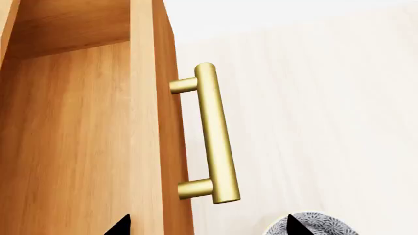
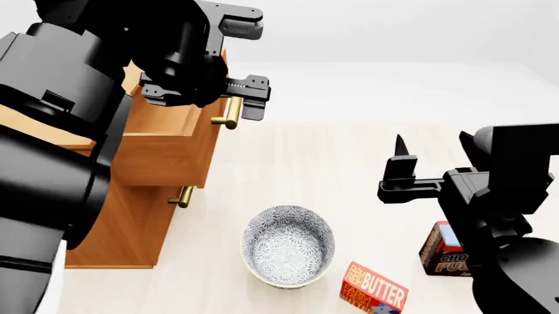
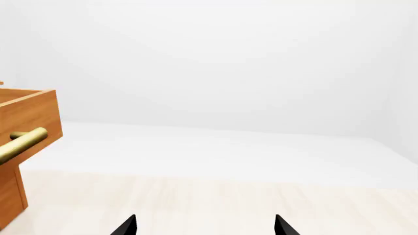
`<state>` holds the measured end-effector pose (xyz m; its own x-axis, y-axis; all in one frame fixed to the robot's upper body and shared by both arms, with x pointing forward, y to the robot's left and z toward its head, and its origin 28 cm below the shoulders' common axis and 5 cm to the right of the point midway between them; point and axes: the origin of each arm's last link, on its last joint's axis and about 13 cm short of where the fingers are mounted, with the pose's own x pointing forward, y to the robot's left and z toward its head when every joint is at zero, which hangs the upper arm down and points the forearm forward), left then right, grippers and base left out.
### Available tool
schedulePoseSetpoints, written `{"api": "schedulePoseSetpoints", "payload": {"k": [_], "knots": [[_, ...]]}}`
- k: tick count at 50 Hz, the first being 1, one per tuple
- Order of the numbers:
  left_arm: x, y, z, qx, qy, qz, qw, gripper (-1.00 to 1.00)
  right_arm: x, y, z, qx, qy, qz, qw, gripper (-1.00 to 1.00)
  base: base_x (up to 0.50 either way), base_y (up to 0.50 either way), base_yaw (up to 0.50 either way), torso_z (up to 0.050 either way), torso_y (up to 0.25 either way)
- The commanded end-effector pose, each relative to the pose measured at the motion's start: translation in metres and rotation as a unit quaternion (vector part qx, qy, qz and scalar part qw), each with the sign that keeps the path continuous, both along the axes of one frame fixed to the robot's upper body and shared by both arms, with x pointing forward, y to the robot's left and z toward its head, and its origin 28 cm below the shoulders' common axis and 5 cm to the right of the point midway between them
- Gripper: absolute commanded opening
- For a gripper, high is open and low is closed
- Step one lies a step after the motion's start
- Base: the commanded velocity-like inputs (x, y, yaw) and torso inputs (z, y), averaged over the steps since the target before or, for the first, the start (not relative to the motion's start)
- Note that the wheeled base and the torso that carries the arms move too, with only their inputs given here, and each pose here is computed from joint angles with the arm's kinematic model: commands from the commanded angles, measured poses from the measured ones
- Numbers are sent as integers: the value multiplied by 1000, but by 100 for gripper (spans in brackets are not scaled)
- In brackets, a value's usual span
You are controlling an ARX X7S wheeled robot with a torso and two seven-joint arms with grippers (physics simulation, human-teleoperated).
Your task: Put the butter at the back in the top drawer of the cabinet and close it.
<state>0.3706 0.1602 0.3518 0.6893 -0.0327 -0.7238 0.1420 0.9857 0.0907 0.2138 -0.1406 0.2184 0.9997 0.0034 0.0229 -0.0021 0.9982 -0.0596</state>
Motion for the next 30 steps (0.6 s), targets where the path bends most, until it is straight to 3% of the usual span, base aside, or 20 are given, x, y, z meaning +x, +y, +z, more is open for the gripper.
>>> {"api": "schedulePoseSetpoints", "payload": {"k": [1,30], "knots": [[-3,-11,0,-62,16,-44,997,100,-1,-1,1,1,-1,-1,1000,100,0,0,0,0,0],[-7,-27,-3,-116,32,-97,988,100,-1,-2,1,2,-3,-2,1000,100,0,0,0,0,0]]}}
